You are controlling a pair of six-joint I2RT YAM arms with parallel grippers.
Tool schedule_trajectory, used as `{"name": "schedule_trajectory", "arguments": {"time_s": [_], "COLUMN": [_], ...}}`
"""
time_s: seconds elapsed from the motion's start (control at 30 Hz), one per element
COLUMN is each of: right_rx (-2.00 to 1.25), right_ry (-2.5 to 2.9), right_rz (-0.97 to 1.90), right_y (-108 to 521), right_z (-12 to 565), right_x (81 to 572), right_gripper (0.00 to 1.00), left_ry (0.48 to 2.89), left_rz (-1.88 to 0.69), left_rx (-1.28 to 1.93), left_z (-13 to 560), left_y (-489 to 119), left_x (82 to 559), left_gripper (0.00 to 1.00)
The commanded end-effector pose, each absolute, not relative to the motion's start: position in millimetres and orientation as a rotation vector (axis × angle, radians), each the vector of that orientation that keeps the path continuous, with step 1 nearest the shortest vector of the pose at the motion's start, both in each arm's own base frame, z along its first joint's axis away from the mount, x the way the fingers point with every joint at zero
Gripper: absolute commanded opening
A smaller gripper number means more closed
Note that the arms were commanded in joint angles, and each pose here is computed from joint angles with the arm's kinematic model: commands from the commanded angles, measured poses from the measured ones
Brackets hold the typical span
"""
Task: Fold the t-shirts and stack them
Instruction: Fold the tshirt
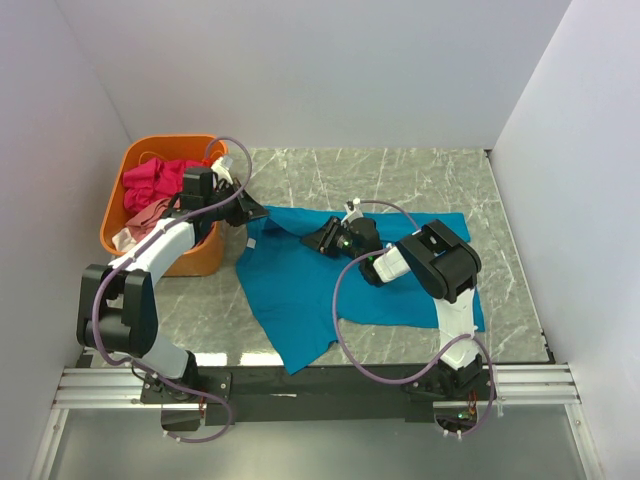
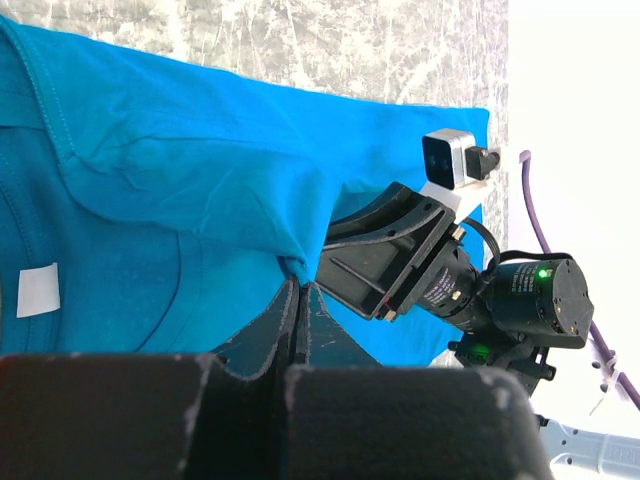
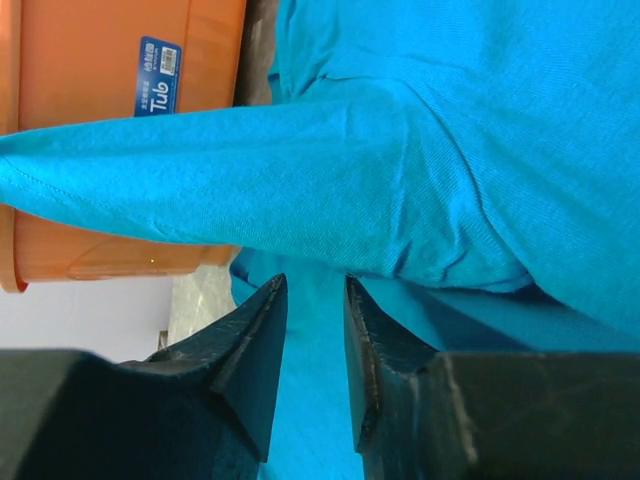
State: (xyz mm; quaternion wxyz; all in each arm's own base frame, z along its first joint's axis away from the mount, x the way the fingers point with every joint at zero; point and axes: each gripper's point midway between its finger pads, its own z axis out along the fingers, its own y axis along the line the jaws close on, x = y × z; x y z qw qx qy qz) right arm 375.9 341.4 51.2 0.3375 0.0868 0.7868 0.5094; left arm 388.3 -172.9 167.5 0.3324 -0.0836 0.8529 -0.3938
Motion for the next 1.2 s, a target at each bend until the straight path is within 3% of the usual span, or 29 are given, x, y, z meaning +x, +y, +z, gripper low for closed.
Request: {"name": "schedule_trajectory", "arguments": {"time_s": [0.0,0.3,0.6,1.17], "right_rx": [0.21,0.234,0.217,0.252], "right_ry": [1.965,1.958,2.02,2.02], "right_rz": [1.338,1.343,1.296,1.303], "right_y": [340.8,337.0,332.4,338.3], "right_z": [67.9,71.6,65.3,55.5], "right_x": [387.5,389.0,382.2,392.9], "right_gripper": [0.36,0.25,0.45,0.47], "left_ry": [2.194,2.192,2.189,2.188], "left_rz": [-1.046,-1.046,-1.047,-1.06], "left_rx": [-0.189,-0.188,-0.187,-0.183], "left_z": [174.5,175.1,176.4,176.5], "left_y": [-174.6,-174.5,-174.2,-176.2], "left_x": [393.2,392.7,393.4,393.3], "left_gripper": [0.01,0.01,0.01,0.01]}}
